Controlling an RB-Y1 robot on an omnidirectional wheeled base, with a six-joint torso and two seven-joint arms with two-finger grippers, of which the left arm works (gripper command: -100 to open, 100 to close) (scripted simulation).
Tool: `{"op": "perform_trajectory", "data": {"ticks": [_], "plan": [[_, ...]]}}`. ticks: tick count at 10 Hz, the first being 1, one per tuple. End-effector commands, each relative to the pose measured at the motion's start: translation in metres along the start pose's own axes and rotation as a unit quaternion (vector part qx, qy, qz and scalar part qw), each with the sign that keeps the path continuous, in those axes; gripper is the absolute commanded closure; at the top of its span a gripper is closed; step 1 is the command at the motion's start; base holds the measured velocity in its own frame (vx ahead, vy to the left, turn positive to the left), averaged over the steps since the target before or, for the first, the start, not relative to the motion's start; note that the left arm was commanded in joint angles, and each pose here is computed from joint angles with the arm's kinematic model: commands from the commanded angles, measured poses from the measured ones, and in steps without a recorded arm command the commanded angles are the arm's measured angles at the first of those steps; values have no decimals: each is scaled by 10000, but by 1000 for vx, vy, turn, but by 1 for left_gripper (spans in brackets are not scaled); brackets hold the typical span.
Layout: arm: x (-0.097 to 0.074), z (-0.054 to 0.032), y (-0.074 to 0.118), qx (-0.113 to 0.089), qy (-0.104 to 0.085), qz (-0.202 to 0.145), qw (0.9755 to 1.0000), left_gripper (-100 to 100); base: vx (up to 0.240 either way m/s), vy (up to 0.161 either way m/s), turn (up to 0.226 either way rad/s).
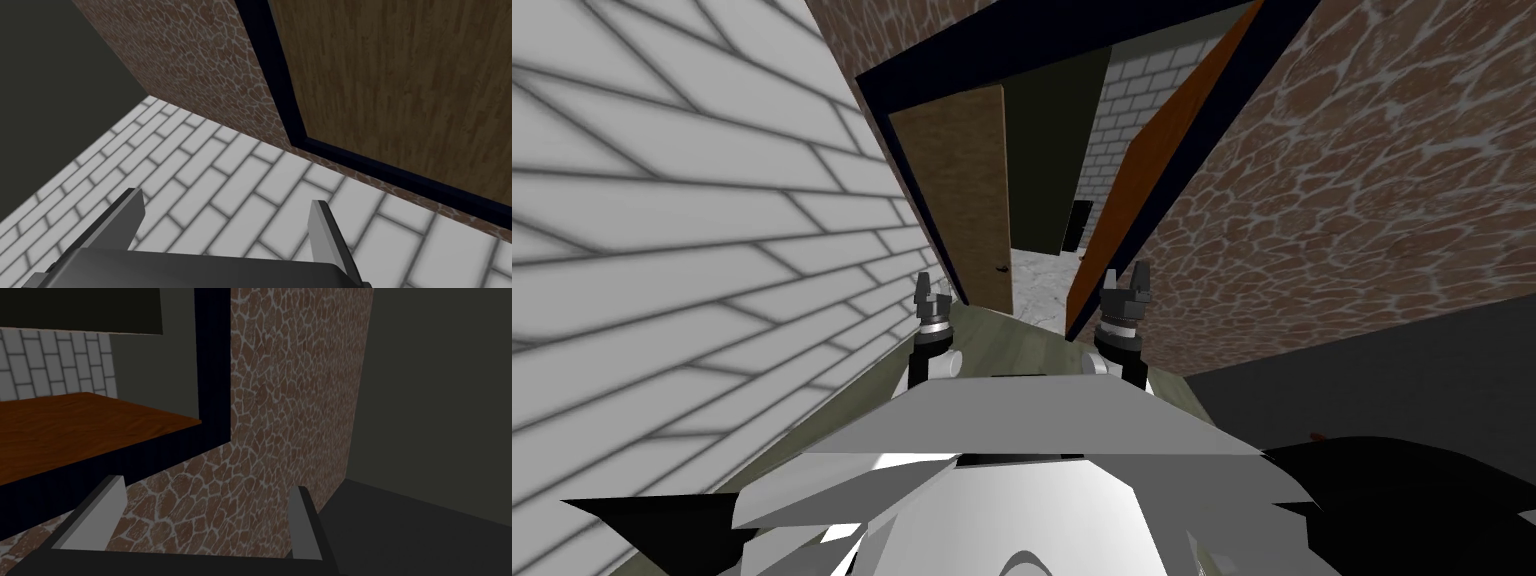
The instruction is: Push the door open
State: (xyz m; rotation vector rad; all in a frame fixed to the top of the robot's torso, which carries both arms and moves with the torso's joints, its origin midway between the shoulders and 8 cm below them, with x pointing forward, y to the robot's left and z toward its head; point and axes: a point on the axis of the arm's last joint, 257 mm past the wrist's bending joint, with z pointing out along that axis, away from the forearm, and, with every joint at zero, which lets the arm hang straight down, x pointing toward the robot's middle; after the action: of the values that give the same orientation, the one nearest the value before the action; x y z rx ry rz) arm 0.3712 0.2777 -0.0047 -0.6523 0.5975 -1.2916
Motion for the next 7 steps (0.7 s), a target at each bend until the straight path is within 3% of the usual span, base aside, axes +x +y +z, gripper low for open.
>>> {"op": "perform_trajectory", "data": {"ticks": [1,7], "plan": [[-5,-21,133,-104,31,26,9999,-100,91,56,-122],[-38,-141,696,-542,112,126,9984,-100,78,74,-134]]}}
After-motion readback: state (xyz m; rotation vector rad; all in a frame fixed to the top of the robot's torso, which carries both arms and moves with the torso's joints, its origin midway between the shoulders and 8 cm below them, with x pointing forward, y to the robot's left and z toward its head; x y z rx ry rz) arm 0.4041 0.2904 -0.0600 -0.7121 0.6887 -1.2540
